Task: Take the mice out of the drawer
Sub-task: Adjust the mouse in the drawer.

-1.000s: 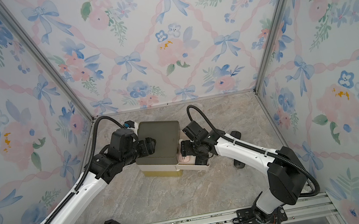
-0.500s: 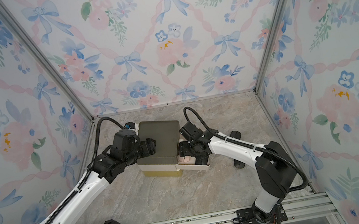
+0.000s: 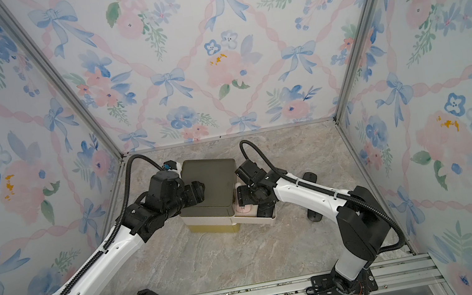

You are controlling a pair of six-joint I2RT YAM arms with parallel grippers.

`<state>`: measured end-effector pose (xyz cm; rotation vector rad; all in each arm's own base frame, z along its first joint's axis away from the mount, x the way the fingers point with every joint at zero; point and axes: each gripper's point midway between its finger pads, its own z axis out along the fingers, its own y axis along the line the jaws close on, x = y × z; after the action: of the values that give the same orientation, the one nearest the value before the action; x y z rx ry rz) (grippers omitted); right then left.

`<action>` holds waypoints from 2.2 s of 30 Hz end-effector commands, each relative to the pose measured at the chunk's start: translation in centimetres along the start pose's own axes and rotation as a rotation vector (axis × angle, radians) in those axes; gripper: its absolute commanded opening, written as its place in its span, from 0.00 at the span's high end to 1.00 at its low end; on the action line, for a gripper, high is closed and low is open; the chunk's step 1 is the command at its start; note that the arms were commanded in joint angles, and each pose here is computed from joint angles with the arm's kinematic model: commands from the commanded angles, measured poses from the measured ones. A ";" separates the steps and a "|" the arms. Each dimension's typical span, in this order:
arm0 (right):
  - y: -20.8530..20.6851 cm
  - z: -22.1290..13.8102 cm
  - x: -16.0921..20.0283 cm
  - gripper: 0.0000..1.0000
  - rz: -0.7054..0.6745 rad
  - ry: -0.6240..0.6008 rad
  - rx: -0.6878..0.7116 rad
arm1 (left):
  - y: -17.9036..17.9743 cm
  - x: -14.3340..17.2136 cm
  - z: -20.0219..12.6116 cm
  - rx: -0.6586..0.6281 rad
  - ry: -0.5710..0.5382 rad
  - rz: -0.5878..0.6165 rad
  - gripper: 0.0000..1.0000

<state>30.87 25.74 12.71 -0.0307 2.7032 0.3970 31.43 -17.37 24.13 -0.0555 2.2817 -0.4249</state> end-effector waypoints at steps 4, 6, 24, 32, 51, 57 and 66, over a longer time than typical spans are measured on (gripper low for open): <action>2.1 -0.1 -1.7 0.23 0.028 -0.019 -0.092 | 1.1 1.3 0.3 -0.038 0.036 -0.012 0.22; 1.7 0.8 -1.6 0.23 0.031 -0.011 -0.068 | 1.1 1.2 0.4 -0.041 0.035 -0.014 0.22; -2.1 -2.1 -3.5 0.25 -0.047 -0.095 0.090 | 1.7 1.1 0.5 -0.063 0.022 -0.038 0.23; 0.2 -0.5 -3.5 0.23 -0.010 -0.037 -0.023 | 1.4 1.0 0.6 -0.051 0.028 -0.041 0.24; -1.5 -0.4 -4.2 0.24 -0.027 -0.072 0.057 | 2.7 1.8 1.2 -0.095 0.033 -0.067 0.25; 0.6 -2.2 -3.8 0.24 -0.072 -0.091 -0.025 | 2.9 1.9 1.2 -0.099 0.034 -0.069 0.26; 2.1 -0.7 -3.5 0.24 -0.164 -0.072 -0.099 | 2.6 1.6 1.1 -0.088 0.029 -0.072 0.26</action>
<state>33.89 26.61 16.04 -0.1686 2.5807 0.4609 32.48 -16.49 24.03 -0.1512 2.2382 -0.4140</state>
